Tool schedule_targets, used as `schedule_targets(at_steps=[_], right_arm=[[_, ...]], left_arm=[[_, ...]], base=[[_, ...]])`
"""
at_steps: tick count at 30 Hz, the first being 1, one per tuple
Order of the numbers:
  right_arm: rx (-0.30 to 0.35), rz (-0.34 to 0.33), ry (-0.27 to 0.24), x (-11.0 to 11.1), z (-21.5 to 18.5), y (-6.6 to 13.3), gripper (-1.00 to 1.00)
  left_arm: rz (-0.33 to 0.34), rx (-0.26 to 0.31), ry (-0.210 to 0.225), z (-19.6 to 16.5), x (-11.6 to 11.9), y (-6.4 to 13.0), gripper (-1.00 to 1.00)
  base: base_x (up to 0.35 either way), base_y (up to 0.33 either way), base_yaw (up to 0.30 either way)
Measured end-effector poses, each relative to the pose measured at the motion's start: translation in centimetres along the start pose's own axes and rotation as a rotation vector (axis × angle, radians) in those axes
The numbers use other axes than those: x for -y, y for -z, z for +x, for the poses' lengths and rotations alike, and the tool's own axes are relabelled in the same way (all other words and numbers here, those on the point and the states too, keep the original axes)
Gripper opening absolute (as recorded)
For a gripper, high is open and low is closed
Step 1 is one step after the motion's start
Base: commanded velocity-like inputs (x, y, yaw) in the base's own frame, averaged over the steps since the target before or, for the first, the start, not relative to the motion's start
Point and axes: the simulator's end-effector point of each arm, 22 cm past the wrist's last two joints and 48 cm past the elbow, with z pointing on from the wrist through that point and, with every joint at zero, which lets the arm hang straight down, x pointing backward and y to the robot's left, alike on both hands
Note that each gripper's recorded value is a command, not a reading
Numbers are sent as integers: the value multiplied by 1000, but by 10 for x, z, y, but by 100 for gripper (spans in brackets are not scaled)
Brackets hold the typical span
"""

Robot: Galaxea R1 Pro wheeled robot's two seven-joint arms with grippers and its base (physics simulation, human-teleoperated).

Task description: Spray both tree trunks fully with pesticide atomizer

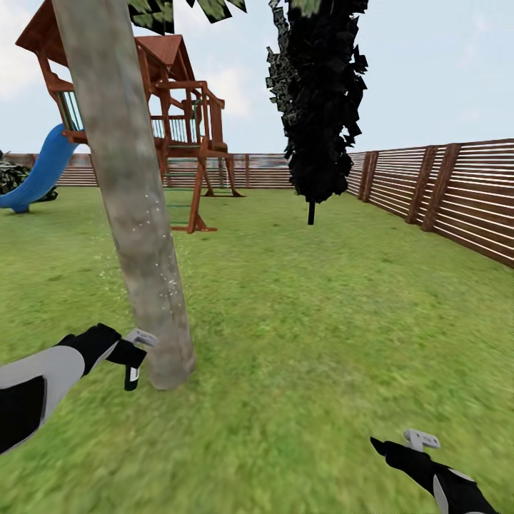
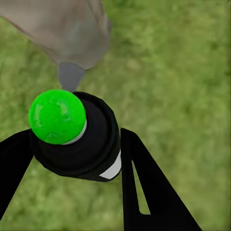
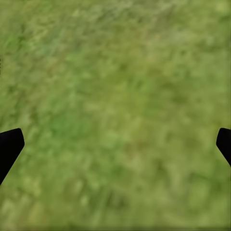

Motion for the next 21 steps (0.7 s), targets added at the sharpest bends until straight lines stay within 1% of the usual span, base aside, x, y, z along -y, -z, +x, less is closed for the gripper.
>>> schedule_targets(at_steps=[3, 4, 5, 6, 7, 8, 11, 13, 14, 17, 19, 21], right_arm=[[0, 0, 0, 0, 0, 0, 100], [0, 0, 0, 0, 0, 0, 100], [0, 0, 0, 0, 0, 0, 100], [0, 0, 0, 0, 0, 0, 100], [0, 0, 0, 0, 0, 0, 100], [1, 0, 0, 0, 0, 0, 100], [1, 0, 0, 0, 0, 0, 100], [0, 0, 0, 0, 0, 0, 100], [0, 0, 0, 0, 0, 0, 100], [0, 0, 0, 0, 0, 0, 100], [0, 0, 0, 0, 0, 0, 100], [0, 0, -1, 0, 0, 0, 100]], left_arm=[[4, -2, 8, 0, 1, 0, -100], [4, -23, 18, 3, 1, 1, -100], [3, -68, 37, 11, 1, 2, -100], [6, -98, 58, 12, 3, 6, -100], [4, -99, 70, -4, 1, 14, -100], [-6, -81, 80, -26, -5, 27, -100], [-23, -81, 112, -59, -17, 54, -100], [-28, -47, 123, -93, -22, 77, -100], [-36, -47, 127, -101, -26, 85, -100], [-43, -52, 148, -115, -32, 102, -100], [-46, -48, 152, -120, -34, 107, -100], [-46, -45, 154, -123, -34, 109, -100]], base=[[0, 0, 0], [0, 0, 0], [0, 0, 0], [0, 0, 0], [0, 0, 0], [0, 0, 0], [0, 0, 0], [0, 0, 0], [0, 0, 0], [0, 0, 0], [-11, 9, 0], [-164, 115, 0]])
